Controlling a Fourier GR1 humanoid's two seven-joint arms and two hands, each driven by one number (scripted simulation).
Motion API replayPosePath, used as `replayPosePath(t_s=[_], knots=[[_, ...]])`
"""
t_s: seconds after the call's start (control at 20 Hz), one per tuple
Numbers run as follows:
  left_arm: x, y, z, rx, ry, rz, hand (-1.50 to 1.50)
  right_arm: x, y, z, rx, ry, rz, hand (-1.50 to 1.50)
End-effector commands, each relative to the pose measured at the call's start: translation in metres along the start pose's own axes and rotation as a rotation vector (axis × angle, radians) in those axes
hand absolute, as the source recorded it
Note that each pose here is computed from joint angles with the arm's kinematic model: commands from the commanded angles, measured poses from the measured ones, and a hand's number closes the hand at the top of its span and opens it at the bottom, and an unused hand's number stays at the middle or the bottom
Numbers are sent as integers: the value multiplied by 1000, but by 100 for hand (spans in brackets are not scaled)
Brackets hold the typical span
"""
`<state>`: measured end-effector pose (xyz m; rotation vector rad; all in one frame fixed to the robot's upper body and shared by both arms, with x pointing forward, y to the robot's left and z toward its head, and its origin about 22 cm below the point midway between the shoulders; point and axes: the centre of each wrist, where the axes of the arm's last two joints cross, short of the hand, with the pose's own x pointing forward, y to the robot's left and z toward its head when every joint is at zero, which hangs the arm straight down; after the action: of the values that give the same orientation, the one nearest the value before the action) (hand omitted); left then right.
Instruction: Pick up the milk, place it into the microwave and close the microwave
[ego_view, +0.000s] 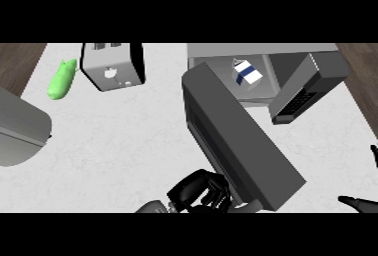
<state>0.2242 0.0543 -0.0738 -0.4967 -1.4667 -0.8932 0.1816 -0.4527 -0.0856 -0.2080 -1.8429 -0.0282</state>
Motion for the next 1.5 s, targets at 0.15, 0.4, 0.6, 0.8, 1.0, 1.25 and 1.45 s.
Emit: replayPosePath(t_s=[0.15, 0.4, 0.6, 0.8, 1.0, 1.25, 1.45], knots=[[14, -22, -15, 23, -71, 15, -150, 6, 20, -20, 111, -119, -133, -150], [33, -15, -30, 105, -80, 24, -150, 15, 28, -33, 160, -147, -154, -150], [49, -3, -45, 142, -110, -10, 150, 22, 40, -49, 194, -166, -169, -150], [65, 14, -61, 191, -123, -21, 150, 33, 40, -63, 252, -159, -172, -150], [87, 27, -75, 246, -197, -47, 150, 46, 49, -81, 301, -193, -173, -150], [101, 43, -89, 300, -216, -61, 150, 61, 48, -97, 334, -214, -156, -150], [114, 56, -100, 339, -226, -86, 150, 72, 51, -112, 355, -246, -158, -150]])
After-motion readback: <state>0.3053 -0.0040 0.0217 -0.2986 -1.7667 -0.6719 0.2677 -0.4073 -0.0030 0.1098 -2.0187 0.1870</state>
